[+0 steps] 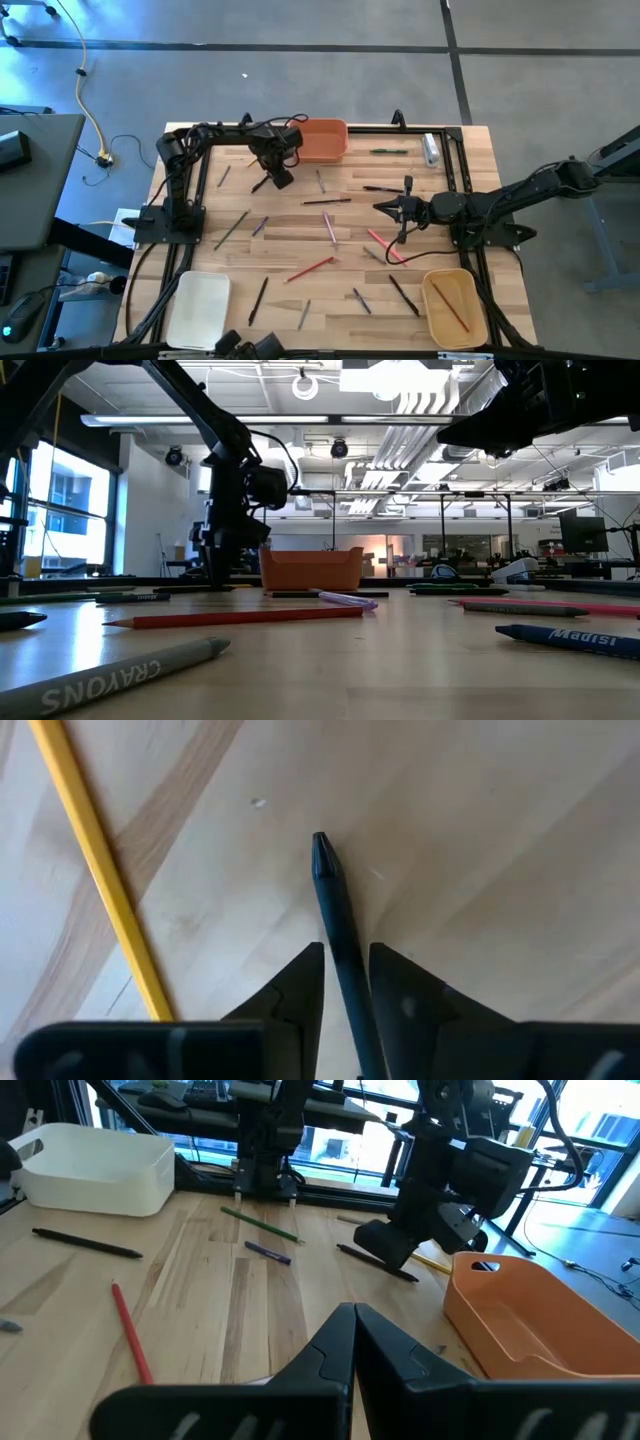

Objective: Sort crayons/erasers/pens/pencils in bins
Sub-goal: Put the black pen into the white bin

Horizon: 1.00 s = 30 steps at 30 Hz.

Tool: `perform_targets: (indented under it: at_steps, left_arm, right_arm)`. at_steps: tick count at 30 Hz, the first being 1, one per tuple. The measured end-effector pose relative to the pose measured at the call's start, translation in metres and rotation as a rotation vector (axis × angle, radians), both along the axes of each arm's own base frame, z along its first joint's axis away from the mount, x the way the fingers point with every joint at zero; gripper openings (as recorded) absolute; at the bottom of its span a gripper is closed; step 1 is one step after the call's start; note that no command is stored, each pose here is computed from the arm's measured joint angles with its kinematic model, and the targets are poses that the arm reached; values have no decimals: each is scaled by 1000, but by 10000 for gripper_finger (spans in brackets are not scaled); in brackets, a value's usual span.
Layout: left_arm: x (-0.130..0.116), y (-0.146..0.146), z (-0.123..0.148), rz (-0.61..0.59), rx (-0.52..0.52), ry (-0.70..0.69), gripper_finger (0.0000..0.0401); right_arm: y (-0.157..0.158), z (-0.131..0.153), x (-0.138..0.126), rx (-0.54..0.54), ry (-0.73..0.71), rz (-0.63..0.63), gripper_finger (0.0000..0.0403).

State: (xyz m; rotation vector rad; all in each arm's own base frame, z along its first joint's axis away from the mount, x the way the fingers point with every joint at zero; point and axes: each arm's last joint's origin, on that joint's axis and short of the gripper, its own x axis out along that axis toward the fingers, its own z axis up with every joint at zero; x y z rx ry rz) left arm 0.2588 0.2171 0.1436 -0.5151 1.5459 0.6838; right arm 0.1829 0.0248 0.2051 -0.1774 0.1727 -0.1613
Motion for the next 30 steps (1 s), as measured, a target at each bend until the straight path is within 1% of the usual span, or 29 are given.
perform_targets:
  at_steps: [7,12,16,21,25,27,30]
  left_arm:
    - [5,-10,0,-61,-63,-15,57]
    - [11,-13,4,-87,-78,-36,47]
    - [16,-17,11,-133,-91,-27,38]
    - [23,-23,17,-191,-83,-24,31]
    - [26,-27,17,-217,-78,-18,48]
    - [26,-26,17,-219,-65,-15,66]
    - [27,-22,17,-191,-16,-15,97]
  right_arm:
    - [0,0,0,-1,0,0,0]
    - [0,0,0,0,0,0,0]
    - [0,0,0,0,0,0,0]
    - [0,0,0,0,0,-1,0]
    - [0,0,0,-4,0,0,0]
    - [0,0,0,-4,0,0,0]
    - [0,0,0,-3,0,0,0]
